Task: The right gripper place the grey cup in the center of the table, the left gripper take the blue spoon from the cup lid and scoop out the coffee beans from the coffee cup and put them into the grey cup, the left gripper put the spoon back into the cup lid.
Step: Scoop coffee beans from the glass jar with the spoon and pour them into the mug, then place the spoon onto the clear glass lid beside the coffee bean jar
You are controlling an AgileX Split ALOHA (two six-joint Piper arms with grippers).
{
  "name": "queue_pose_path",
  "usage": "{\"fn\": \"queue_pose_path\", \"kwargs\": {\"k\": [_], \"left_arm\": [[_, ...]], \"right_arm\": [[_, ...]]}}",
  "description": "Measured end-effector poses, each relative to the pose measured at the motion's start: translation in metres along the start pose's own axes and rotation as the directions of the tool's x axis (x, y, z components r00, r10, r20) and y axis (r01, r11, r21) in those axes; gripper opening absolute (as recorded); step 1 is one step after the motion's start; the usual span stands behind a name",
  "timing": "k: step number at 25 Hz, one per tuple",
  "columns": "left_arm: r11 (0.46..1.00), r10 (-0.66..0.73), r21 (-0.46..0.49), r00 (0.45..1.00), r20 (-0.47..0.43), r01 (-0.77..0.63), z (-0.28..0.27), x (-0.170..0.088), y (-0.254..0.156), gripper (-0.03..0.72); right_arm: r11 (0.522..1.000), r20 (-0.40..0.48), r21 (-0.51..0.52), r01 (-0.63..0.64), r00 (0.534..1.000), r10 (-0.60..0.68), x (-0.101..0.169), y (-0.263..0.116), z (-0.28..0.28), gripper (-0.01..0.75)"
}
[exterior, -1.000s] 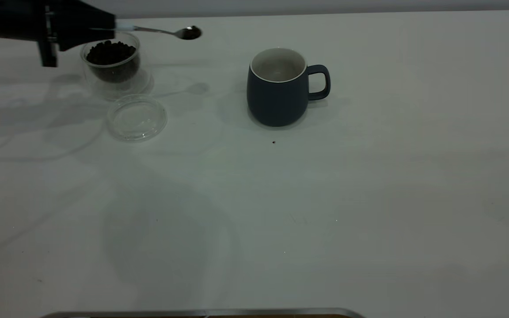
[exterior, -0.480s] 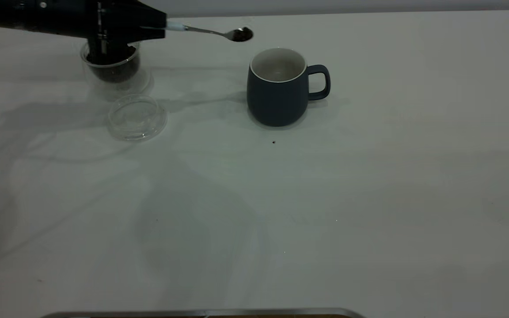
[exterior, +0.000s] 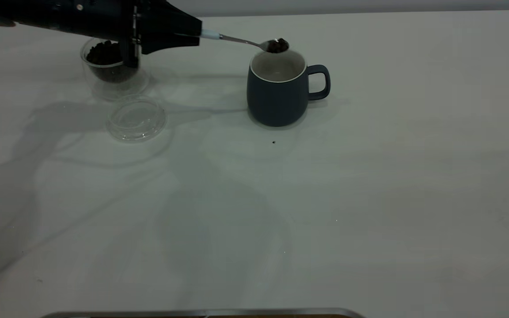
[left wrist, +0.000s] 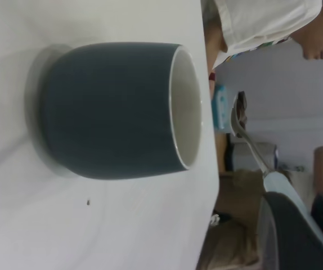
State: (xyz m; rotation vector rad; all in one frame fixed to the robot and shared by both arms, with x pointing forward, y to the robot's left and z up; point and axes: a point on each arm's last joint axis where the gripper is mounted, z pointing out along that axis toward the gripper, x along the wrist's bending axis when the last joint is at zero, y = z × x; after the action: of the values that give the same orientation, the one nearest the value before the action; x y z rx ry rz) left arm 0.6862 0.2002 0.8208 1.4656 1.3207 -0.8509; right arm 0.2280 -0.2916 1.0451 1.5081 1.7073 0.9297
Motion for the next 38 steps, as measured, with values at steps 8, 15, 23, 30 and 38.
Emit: {"fn": "queue_pose_path", "kwargs": {"k": [8,15,23,30,38], "left_arm": [[0.995,0.093,-0.027,0.993,-0.067,-0.094,0.007,0.003,0.002,0.130],[0.941,0.335,-0.018,0.937,-0.095,-0.338,0.007,0.005,0.004,0.130],[0.782,0.621,0.003,0.778,-0.096,-0.624,0.007,0.004,0.005,0.130],[0.853,0.514,-0.114,0.857,0.020,-0.509,0.003,-0.008,0.008,0.130],[0.958,0.280,-0.068,0.960,-0.003,-0.279,-0.031,0.000,0.010,0.130]], "right_arm": [[1.000,0.000,0.000,0.000,1.000,0.000,0.000,0.000,0.000,0.591],[1.000,0.000,0.000,0.000,1.000,0.000,0.000,0.000,0.000,0.591],[1.000,0.000,0.000,0.000,1.000,0.000,0.000,0.000,0.000,0.591],[1.000,0.000,0.000,0.000,1.000,0.000,0.000,0.000,0.000,0.591],[1.000,0.000,0.000,0.000,1.000,0.000,0.000,0.000,0.000,0.591]]}}
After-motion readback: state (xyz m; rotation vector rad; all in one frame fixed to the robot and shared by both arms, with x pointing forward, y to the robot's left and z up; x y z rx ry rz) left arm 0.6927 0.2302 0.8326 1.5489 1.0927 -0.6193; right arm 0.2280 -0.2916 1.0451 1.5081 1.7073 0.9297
